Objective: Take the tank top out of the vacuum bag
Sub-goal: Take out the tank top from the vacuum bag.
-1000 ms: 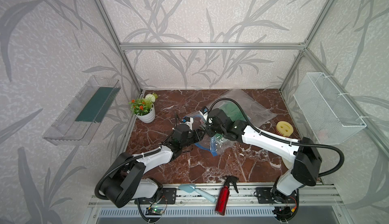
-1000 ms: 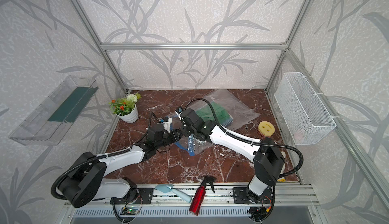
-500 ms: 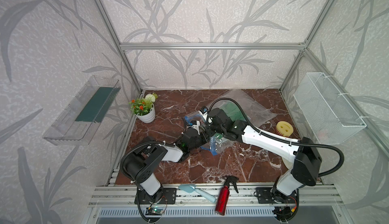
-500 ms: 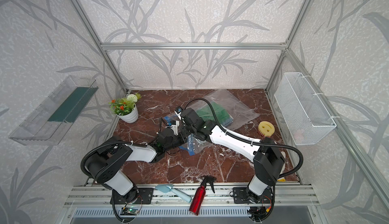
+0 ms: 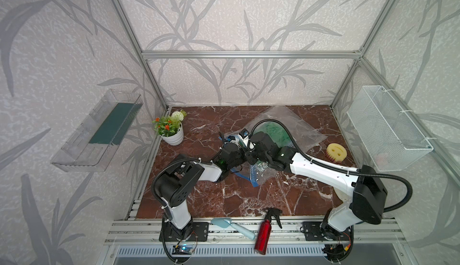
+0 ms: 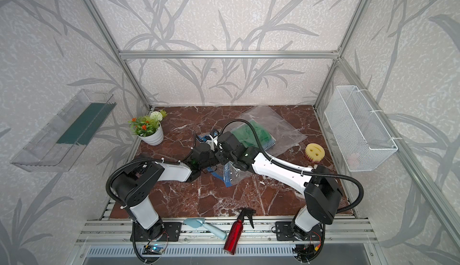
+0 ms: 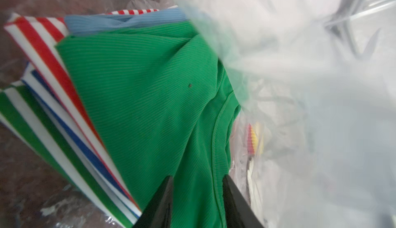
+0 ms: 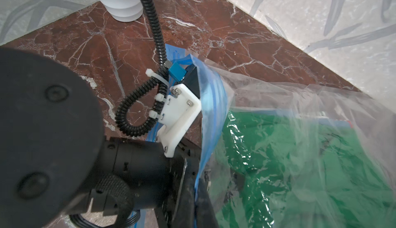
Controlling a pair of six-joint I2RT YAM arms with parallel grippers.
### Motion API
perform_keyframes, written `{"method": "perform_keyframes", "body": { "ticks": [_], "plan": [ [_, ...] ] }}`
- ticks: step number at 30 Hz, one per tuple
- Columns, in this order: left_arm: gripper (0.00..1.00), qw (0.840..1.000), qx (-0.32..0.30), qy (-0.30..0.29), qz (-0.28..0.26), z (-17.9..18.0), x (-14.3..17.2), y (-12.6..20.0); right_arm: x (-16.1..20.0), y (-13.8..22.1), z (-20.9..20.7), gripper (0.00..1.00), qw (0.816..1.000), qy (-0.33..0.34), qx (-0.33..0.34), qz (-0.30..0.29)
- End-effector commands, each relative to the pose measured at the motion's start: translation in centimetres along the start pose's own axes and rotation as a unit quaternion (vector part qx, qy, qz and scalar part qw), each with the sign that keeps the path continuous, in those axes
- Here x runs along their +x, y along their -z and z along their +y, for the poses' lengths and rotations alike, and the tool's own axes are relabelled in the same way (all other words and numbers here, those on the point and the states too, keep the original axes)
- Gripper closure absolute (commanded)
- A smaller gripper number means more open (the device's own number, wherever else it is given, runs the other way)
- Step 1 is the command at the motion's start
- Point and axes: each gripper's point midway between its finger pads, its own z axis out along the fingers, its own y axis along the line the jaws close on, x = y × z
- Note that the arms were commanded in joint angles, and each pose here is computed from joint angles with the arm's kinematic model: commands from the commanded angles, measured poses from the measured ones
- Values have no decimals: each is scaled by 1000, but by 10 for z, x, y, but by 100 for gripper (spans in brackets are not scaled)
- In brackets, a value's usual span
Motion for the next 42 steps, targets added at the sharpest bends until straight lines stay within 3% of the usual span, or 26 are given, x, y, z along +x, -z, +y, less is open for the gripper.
{"method": "perform_keyframes", "body": {
  "ticks": [1,13,20,29,42],
  "plan": [
    [57,999,-23,21,10,12,3,-3,-18,16,1,100,999,-1,-6,-35],
    [47,999,-40,23,13,24,1,-6,-14,26,-8,100,999,-2,18,-36],
    [47,998,-44,38,10,35,-3,-4,-12,31,-6,100,999,-21,8,-45],
    [49,999,-8,36,23,21,-4,-13,-7,27,-7,100,999,-27,10,-30],
    [52,999,-21,30,36,23,10,-2,-4,28,-9,100,999,-23,18,-27]
  ]
}}
